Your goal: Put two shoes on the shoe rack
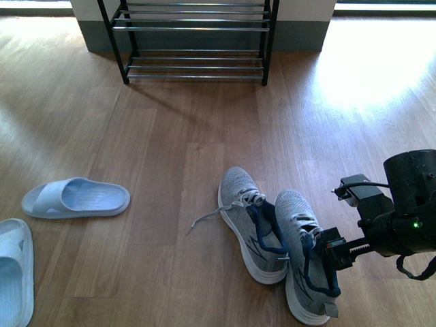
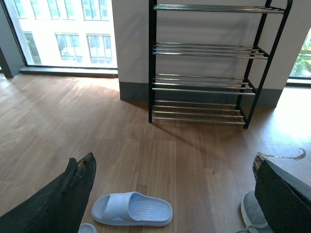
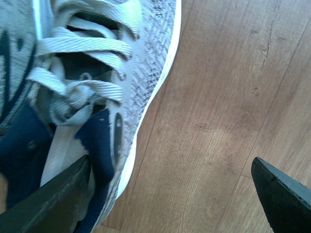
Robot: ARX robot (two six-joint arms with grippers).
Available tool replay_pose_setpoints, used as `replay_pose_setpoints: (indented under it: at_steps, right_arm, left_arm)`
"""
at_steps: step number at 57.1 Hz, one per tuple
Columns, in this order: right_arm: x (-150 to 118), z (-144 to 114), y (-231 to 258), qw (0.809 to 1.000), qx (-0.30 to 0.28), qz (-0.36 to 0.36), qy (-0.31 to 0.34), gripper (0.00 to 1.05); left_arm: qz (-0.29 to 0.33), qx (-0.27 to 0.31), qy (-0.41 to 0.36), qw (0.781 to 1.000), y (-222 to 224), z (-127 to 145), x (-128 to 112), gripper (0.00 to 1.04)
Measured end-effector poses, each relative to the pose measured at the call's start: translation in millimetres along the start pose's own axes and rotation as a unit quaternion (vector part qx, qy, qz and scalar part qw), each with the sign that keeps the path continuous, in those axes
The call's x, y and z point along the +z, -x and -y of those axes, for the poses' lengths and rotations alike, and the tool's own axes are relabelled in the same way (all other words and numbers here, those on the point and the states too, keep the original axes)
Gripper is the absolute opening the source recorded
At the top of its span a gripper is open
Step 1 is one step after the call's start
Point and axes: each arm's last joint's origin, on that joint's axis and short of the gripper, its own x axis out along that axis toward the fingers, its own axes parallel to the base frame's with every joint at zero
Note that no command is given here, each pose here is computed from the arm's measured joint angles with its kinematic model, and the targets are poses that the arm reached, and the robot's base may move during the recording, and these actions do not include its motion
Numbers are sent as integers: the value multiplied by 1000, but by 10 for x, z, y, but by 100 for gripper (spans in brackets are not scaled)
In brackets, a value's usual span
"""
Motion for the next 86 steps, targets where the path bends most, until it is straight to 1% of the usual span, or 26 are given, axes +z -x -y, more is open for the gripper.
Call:
replay_pose_setpoints:
  at_steps: [9, 17, 18, 22, 23, 27, 29, 35, 37, 44, 48, 53, 59, 66, 70, 77, 81, 86]
  right_arm:
    - [0, 113, -154, 1000, -17, -5, -15, 96]
    - [-2, 149, -247, 999, -21, -8, -32, 96]
    - [-2, 147, -256, 999, -19, -12, -39, 94]
    - [2, 119, -271, 998, -9, -24, -57, 81]
    - [1, 108, -274, 997, -6, -29, -64, 75]
    - [-2, 75, -286, 997, -3, -38, -74, 62]
    - [-10, 52, -298, 996, -4, -40, -76, 53]
    - [-40, 26, -324, 996, -4, -46, -82, 37]
    - [-45, 22, -328, 995, -4, -48, -83, 34]
    - [-69, 12, -335, 994, -6, -50, -99, 9]
    - [-64, -7, -308, 994, -3, -46, -98, 1]
    - [-41, -37, -215, 994, 6, -41, -100, 1]
    - [77, -74, 101, 995, 12, -22, -96, 1]
    - [400, -20, 752, 994, 20, 51, -90, 1]
    - [500, 13, 1142, 991, 34, 91, -87, 1]
    - [546, 110, 1697, 984, 46, 150, -86, 1]
    - [518, 189, 2138, 974, 54, 200, -90, 1]
    - [448, 218, 2525, 962, 60, 250, -87, 1]
  left_arm:
    - [0, 0, 0, 1000, 0, 0, 0, 95]
    - [0, 0, 0, 1000, 0, 0, 0, 95]
    - [0, 0, 0, 1000, 0, 0, 0, 95]
    - [0, 0, 0, 1000, 0, 0, 0, 95]
    - [0, 0, 0, 1000, 0, 0, 0, 95]
    - [0, 0, 0, 1000, 0, 0, 0, 95]
    - [0, 0, 0, 1000, 0, 0, 0, 95]
    - [0, 0, 0, 1000, 0, 0, 0, 95]
    - [0, 0, 0, 1000, 0, 0, 0, 95]
    - [0, 0, 0, 1000, 0, 0, 0, 95]
    - [0, 0, 0, 1000, 0, 0, 0, 95]
    - [0, 0, 0, 1000, 0, 0, 0, 95]
    - [0, 0, 0, 1000, 0, 0, 0, 95]
    - [0, 0, 0, 1000, 0, 0, 0, 95]
    - [0, 0, 0, 1000, 0, 0, 0, 95]
    - [0, 0, 0, 1000, 0, 0, 0, 95]
    - [0, 0, 0, 1000, 0, 0, 0, 95]
    - [0, 0, 0, 1000, 0, 0, 0, 95]
